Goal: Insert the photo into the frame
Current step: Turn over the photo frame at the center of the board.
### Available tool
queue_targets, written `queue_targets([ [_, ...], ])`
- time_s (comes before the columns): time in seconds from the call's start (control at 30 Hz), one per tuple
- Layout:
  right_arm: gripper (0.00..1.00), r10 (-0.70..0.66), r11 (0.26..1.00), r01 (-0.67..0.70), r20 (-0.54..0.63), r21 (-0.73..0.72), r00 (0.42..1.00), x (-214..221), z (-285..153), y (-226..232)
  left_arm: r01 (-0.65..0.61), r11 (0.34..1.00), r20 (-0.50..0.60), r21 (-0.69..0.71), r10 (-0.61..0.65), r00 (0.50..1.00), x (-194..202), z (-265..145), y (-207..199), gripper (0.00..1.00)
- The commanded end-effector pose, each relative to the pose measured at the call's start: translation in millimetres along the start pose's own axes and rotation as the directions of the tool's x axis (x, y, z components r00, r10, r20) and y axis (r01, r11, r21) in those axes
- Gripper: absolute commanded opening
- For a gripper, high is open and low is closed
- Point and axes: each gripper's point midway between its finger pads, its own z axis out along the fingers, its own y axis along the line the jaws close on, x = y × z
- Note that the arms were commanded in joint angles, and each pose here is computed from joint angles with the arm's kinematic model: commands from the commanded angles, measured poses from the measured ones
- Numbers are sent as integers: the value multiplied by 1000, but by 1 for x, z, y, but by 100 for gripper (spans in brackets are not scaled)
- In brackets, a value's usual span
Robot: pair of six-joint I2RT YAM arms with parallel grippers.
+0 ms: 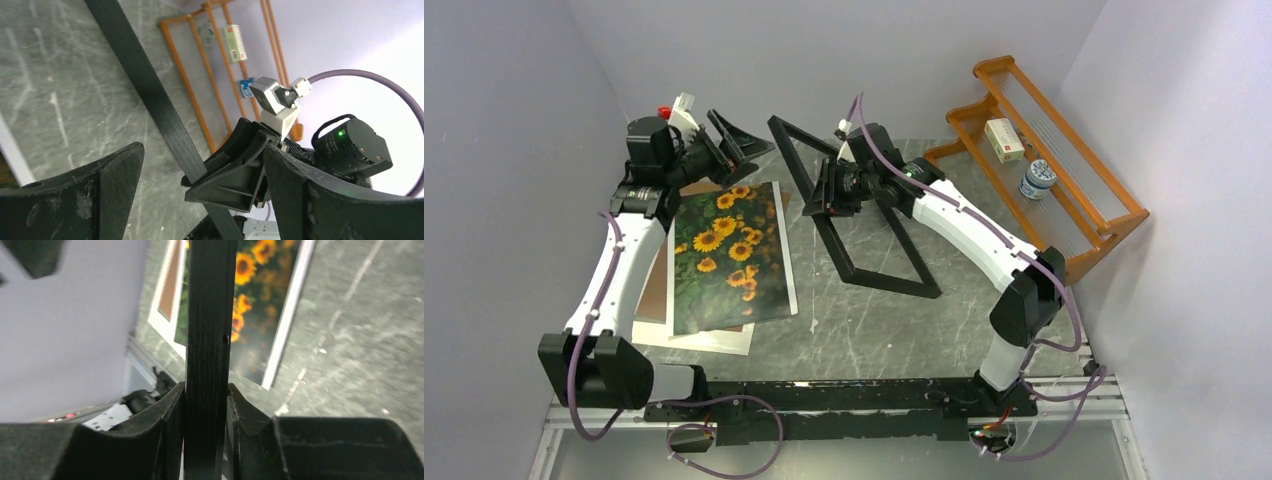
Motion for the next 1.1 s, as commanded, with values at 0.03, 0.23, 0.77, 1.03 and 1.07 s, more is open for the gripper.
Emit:
queue_targets([
  [0.03,0,-126,992,126,98,1,987,-23,-20,14,-90,979,63,-185,103,993,2,-27,22,94],
  [0.23,0,-101,986,95,39,140,994,14,22,-26,-61,921,74,-384,97,993,17,-41,78,94],
  [0.77,3,-48,913,95,-126,398,991,124,126,-110,30,826,18,-562,-24,1000,66,-37,179,94],
  [1.03,36,-20,932,85,-184,352,983,143,139,-110,61,821,-30,-568,-95,995,83,-21,207,93],
  [1.07,41,-21,931,86,-184,354,983,142,138,-111,61,822,-34,-566,-97,995,84,-20,209,93],
])
